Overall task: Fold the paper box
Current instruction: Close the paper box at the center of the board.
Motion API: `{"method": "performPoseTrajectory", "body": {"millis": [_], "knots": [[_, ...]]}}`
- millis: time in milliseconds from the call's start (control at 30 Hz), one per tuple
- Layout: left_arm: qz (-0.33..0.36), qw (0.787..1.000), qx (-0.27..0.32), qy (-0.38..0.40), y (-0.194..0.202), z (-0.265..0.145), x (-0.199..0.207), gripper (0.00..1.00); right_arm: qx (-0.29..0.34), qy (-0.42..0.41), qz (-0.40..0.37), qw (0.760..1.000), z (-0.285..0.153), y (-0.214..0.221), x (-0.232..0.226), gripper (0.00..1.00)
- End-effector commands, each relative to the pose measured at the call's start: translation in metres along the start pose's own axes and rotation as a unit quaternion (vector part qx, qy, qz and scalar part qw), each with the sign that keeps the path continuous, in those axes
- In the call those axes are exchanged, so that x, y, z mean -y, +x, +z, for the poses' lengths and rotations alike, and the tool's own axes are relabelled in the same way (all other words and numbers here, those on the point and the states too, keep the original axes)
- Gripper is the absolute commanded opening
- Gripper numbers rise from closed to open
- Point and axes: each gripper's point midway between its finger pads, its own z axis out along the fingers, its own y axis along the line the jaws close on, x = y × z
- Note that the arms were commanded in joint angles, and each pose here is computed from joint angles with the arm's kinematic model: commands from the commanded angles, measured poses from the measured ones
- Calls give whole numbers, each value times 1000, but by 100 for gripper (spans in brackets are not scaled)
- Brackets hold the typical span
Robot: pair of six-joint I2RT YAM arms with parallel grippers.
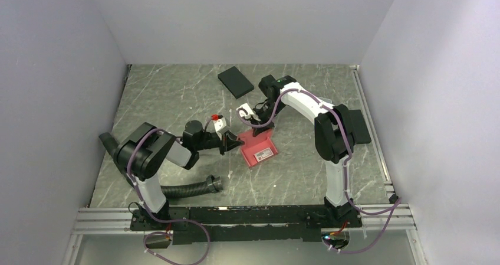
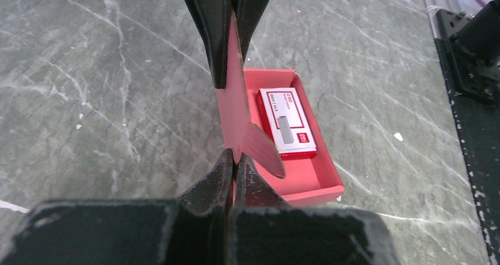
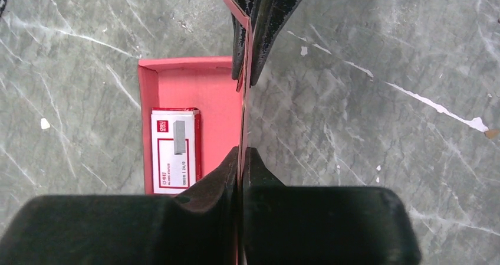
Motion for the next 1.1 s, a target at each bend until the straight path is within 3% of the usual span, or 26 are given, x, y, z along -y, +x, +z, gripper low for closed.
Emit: {"method": "performPoseTrajectory", "body": {"millis": [0, 67, 133, 200, 333, 500, 667, 767, 1067], "knots": [[52, 998, 10, -33, -19, -2, -9, 0, 48, 15, -13, 999, -7, -38, 4, 20], [67, 997, -3, -35, -16, -3, -10, 0, 54, 20, -10, 998, -13, -45, 4, 42], [76, 996, -12, -37, -16, -5, -10, 0, 61, 27, -10, 998, -22, -54, 2, 57], [82, 996, -20, -37, -15, -7, -9, 0, 74, 39, -10, 996, -37, -64, 2, 65], [90, 995, -30, -37, -12, -10, -8, 0, 103, 65, -2, 993, -76, -75, -6, 70], [97, 994, -30, -32, -11, -11, -5, 0, 110, 137, 48, 983, -110, -44, -5, 64], [104, 994, -32, -27, -10, -12, -2, 0, 91, 230, 133, 960, -123, 31, 18, 40], [106, 993, -34, -28, -11, -13, -2, 0, 88, 237, 161, 954, -111, 53, 26, 31], [108, 993, -36, -29, -12, -15, 0, 0, 70, 217, 145, 963, -71, 49, 36, 33]]}}
